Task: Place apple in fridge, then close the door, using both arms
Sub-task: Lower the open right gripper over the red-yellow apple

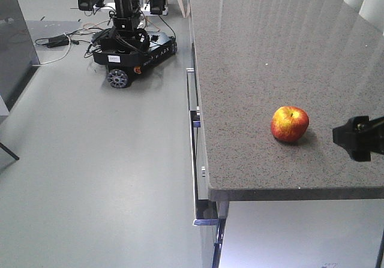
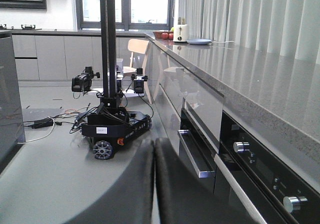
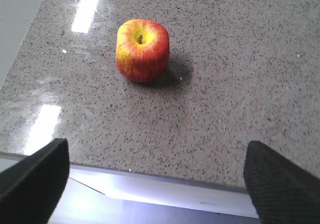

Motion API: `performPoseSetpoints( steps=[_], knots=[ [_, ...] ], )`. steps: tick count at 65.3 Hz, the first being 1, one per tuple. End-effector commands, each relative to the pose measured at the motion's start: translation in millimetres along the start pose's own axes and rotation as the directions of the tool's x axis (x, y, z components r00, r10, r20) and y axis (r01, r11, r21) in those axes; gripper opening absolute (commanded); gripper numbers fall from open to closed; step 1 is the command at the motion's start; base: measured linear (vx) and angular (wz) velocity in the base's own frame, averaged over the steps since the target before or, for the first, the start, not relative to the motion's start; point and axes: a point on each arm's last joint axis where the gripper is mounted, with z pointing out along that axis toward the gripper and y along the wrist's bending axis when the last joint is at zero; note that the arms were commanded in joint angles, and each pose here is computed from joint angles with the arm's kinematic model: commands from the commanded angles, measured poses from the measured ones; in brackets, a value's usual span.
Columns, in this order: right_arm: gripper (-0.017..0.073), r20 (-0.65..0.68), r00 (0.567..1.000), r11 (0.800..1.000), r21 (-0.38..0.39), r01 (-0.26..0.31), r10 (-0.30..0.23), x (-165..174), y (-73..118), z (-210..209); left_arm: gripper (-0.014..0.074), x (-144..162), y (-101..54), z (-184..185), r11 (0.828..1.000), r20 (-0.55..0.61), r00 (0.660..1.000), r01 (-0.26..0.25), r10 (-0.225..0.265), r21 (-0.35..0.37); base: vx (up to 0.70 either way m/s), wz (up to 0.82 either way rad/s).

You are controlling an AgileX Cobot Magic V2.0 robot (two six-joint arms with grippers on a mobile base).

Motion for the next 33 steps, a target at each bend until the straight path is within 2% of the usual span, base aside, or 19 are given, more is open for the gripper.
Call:
performPoseSetpoints(
  steps=[1,9,22,33],
  knots=[
    [0.0666,0.076,0.997,1.0,-0.003,0.02,-0.02,-23,-1.9,-1,-0.0006,2,0.2,0,1.0,0.059,0.998,0.011,-0.011,0.009,0.0,0.0],
    [0.0654,0.038,0.998,0.999,-0.034,0.042,-0.04,-36,-1.8,13,-0.0006,2,0.2,0,1.0,0.059,0.998,0.011,-0.011,0.009,0.0,0.0],
    [0.0652,-0.022,0.999,0.997,-0.074,0.029,-0.031,-58,-3.9,48,-0.0006,2,0.2,0,1.0,0.059,0.998,0.011,-0.011,0.009,0.0,0.0],
    [0.0644,-0.087,0.996,0.99,-0.132,-0.039,0.028,-75,-3.0,79,-0.0006,2,0.2,0,1.0,0.059,0.998,0.011,-0.011,0.009,0.0,0.0]
  ],
)
